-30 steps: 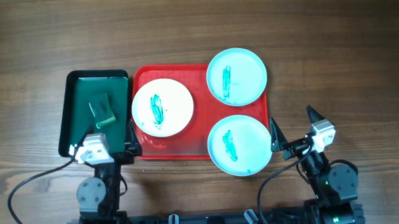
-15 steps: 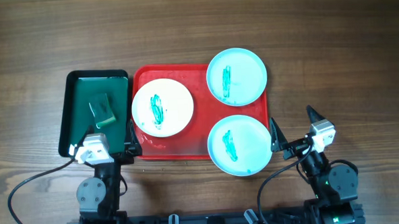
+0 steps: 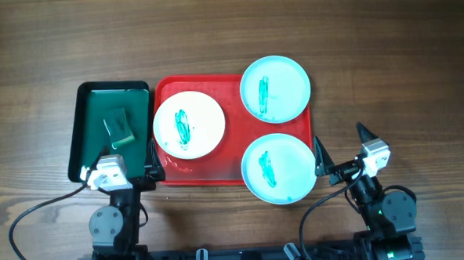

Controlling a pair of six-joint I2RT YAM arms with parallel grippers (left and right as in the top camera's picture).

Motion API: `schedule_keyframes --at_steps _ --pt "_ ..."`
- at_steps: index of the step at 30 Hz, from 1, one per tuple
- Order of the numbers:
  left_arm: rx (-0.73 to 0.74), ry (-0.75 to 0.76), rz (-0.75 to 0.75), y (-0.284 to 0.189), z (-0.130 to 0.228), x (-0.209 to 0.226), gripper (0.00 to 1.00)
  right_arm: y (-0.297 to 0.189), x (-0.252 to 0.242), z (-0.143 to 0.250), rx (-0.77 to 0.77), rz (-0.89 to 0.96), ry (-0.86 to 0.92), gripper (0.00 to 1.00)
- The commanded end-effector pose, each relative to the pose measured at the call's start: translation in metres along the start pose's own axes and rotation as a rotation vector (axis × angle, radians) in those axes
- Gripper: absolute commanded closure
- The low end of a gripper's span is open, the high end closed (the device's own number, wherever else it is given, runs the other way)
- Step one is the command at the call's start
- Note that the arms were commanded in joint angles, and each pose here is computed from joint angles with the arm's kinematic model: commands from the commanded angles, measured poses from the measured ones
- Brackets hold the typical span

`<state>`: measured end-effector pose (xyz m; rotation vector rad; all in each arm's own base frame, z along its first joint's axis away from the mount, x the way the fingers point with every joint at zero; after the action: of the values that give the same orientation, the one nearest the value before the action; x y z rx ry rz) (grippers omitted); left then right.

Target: Clean dirty plates on tray and stack at the side

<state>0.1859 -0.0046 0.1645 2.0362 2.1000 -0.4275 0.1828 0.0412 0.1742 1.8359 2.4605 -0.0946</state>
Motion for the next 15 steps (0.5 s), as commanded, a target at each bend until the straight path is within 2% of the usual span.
schedule_keyframes --at_steps 1,15 --pt "-0.004 -0.018 0.004 0.0003 0.0012 0.0007 0.00 0.0004 0.0022 0.0009 0.003 -0.020 0.079 0.00" --pt "-0.004 -0.023 0.062 -0.0014 -0.0044 -0.0076 0.00 0.0001 0.0052 -0.0007 -0.001 -0.047 0.072 0.00"
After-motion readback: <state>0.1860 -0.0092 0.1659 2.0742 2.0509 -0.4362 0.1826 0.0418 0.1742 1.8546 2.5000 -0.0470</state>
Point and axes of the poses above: each gripper's point midway between its finger pads, its own y axis out along the fingers, its own x axis along the line the jaws close on, z = x × y, the point moved 6 cm from there along -y, back along the fingers, and after that the axes turned 9 degrees about -y, right-handed, at the moved point
